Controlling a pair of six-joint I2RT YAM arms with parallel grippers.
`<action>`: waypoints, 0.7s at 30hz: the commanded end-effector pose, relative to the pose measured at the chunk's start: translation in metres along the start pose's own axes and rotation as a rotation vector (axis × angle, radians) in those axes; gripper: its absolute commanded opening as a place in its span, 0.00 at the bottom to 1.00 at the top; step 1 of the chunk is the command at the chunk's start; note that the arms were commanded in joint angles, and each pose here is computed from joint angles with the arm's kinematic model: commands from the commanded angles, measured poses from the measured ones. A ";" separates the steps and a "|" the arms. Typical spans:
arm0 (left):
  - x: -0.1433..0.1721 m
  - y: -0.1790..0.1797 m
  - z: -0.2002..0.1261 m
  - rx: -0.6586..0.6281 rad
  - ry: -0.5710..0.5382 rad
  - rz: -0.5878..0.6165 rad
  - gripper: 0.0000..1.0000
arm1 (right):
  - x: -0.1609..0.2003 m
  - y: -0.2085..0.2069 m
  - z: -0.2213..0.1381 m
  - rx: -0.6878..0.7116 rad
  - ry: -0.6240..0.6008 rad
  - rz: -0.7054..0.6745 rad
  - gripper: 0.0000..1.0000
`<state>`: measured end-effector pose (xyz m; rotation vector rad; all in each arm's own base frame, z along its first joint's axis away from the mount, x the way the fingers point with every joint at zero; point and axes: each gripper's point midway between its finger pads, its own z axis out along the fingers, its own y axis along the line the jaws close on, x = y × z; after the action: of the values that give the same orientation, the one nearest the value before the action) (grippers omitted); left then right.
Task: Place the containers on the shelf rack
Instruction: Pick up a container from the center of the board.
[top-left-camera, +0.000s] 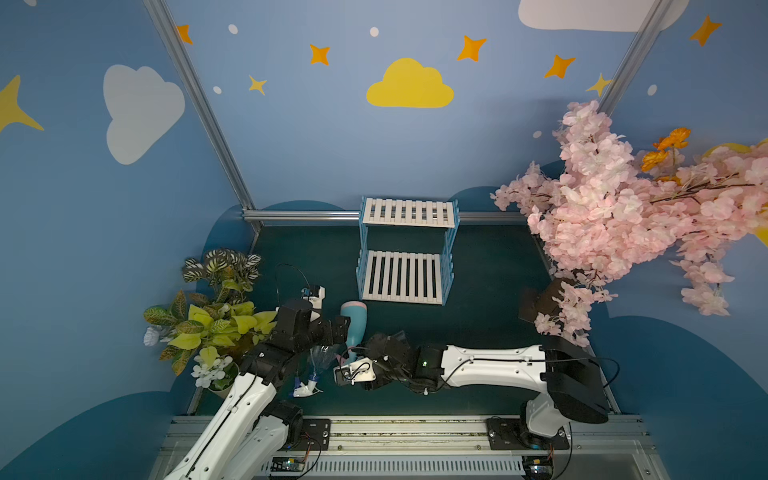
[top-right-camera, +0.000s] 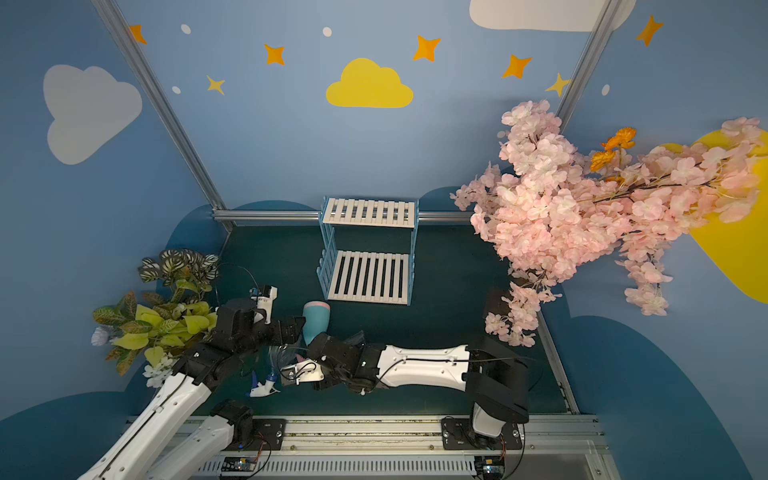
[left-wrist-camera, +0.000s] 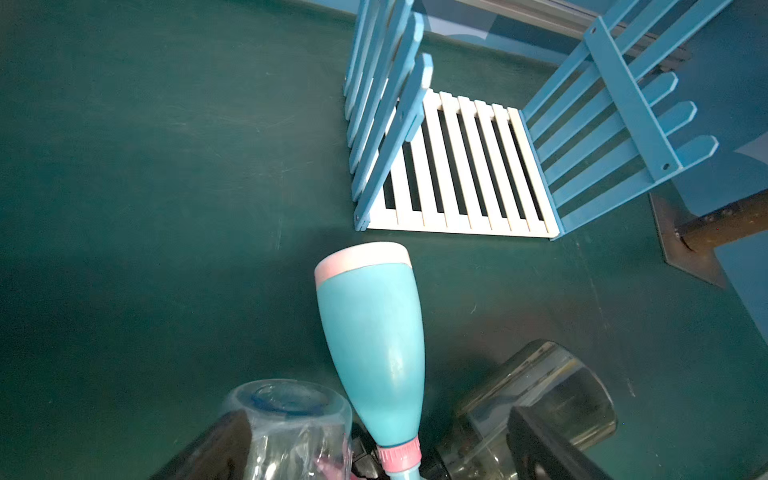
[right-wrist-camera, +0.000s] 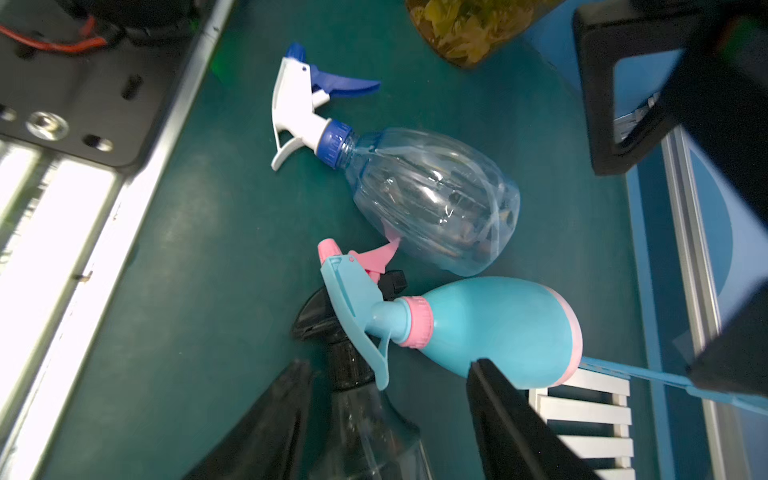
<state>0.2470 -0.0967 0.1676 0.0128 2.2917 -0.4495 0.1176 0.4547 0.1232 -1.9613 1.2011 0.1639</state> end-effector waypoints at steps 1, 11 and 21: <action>-0.003 0.006 0.005 -0.010 -0.036 -0.065 1.00 | 0.014 -0.001 0.010 0.041 0.120 -0.175 0.61; -0.028 0.008 0.046 0.011 -0.036 -0.129 1.00 | 0.032 0.001 0.028 0.072 0.184 -0.290 0.56; -0.033 0.007 0.100 0.031 0.063 -0.150 1.00 | 0.045 -0.005 0.041 0.113 0.229 -0.342 0.52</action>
<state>0.3291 -0.1115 0.1162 -0.1508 2.3980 -0.5278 0.1495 0.4499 0.0758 -2.1198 0.9881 -0.2680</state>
